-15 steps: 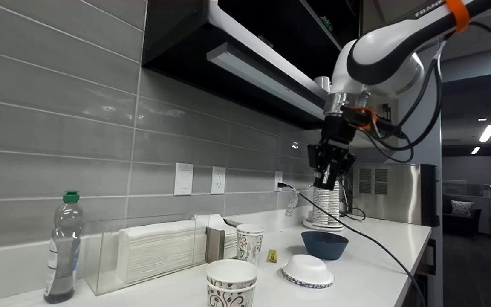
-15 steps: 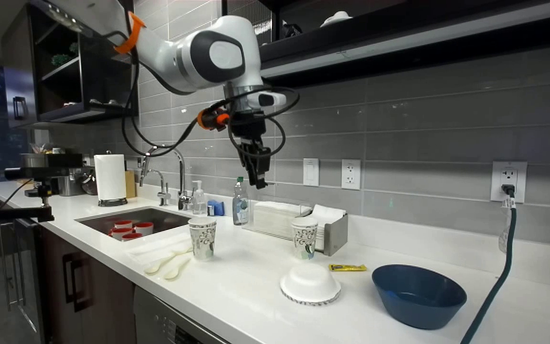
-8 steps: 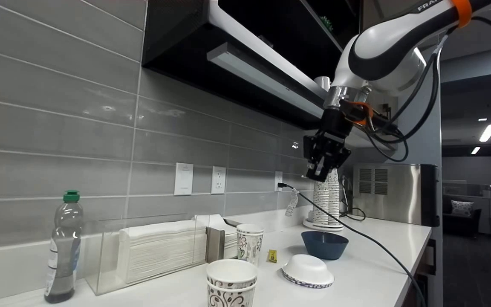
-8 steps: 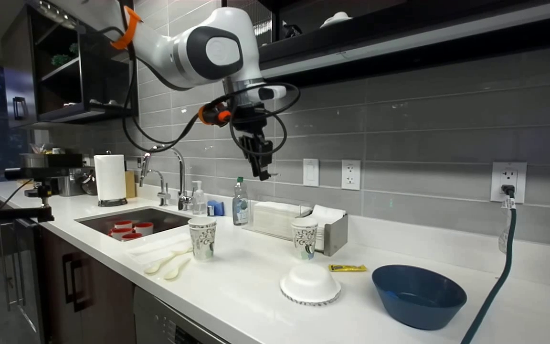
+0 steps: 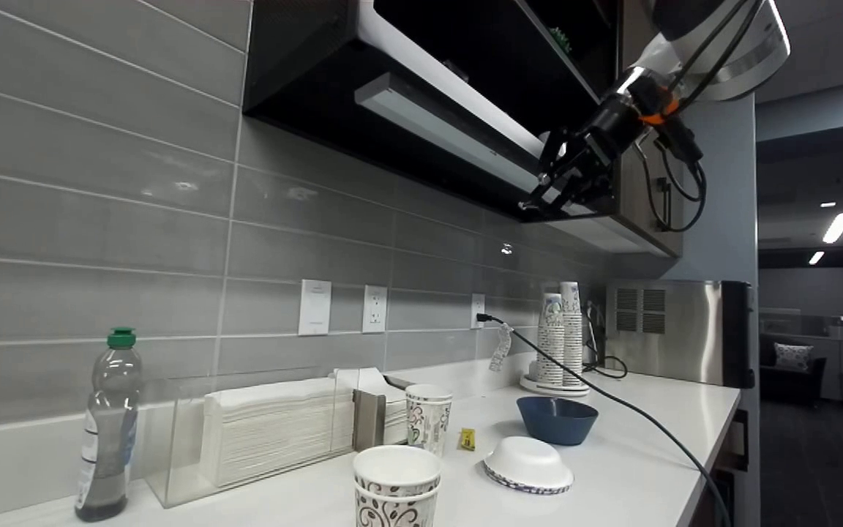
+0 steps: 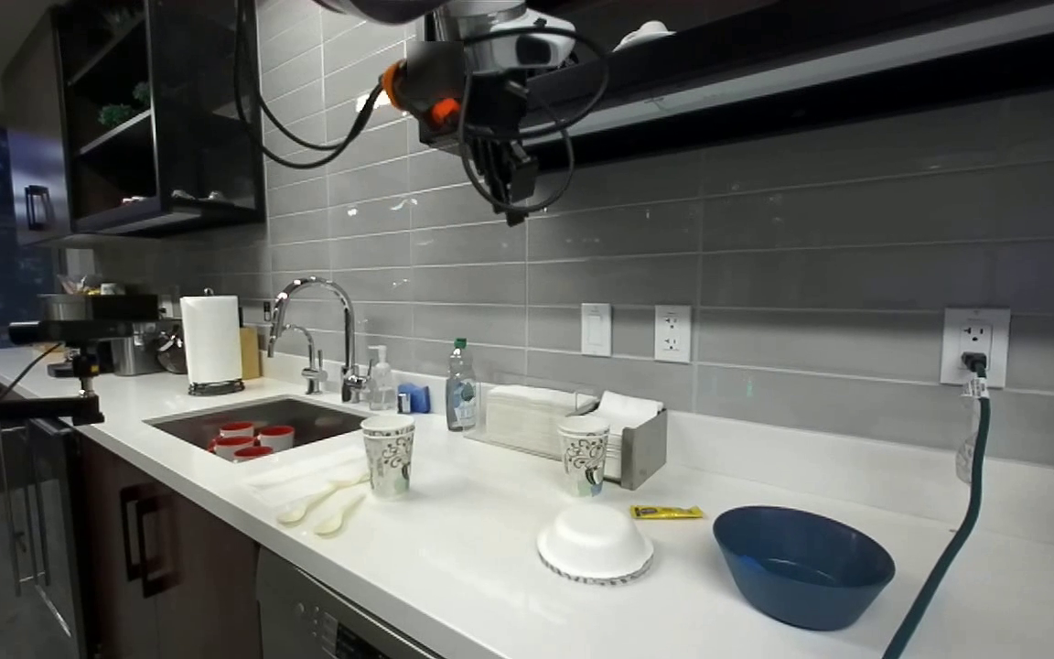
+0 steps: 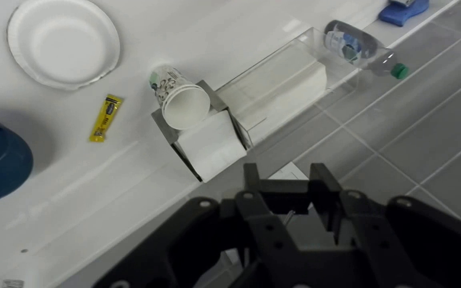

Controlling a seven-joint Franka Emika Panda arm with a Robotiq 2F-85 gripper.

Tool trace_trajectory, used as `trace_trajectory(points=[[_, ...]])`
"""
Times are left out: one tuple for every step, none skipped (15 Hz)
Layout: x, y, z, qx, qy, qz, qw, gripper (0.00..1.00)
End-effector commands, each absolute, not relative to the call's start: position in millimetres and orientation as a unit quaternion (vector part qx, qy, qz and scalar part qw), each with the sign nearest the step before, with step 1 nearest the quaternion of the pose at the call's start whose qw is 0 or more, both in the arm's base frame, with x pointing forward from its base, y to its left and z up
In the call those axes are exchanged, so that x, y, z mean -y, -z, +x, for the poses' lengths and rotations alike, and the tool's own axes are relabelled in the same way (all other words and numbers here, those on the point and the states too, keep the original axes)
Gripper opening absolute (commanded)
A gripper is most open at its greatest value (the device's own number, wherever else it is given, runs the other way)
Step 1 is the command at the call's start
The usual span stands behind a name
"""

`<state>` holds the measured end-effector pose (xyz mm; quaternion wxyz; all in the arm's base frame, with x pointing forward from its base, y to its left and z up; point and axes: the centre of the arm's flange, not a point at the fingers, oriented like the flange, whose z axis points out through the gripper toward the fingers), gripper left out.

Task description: Move the black object to the shelf above the counter

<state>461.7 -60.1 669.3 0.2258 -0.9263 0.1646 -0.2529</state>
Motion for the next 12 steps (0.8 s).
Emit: trace_trajectory(points=[[85.1, -698.9, 450.9, -0.096, 0.279, -0.923, 0.246, 0.11], [93.7, -707.5, 447.3, -0.077, 0.289, -0.924, 0.240, 0.11], [99.7, -713.2, 444.9, -0.061, 0.299, -0.923, 0.234, 0.11], [104.4, -722.7, 441.9, -0.048, 0.320, -0.918, 0.228, 0.11], [107.7, -729.6, 439.7, -0.026, 0.351, -0.910, 0.220, 0.11], [110.6, -738.1, 437.6, -0.018, 0.374, -0.901, 0.219, 0.11], [111.8, -747.5, 437.9, -0.013, 0.400, -0.891, 0.215, 0.11], [113.0, -756.6, 440.5, -0.022, 0.428, -0.878, 0.212, 0.11], [115.6, -764.0, 441.8, -0.023, 0.453, -0.866, 0.213, 0.11], [117.1, -771.6, 444.6, -0.028, 0.478, -0.852, 0.212, 0.11], [119.6, -777.4, 446.8, -0.023, 0.502, -0.838, 0.214, 0.11], [120.0, -783.3, 448.2, -0.021, 0.524, -0.823, 0.217, 0.11]])
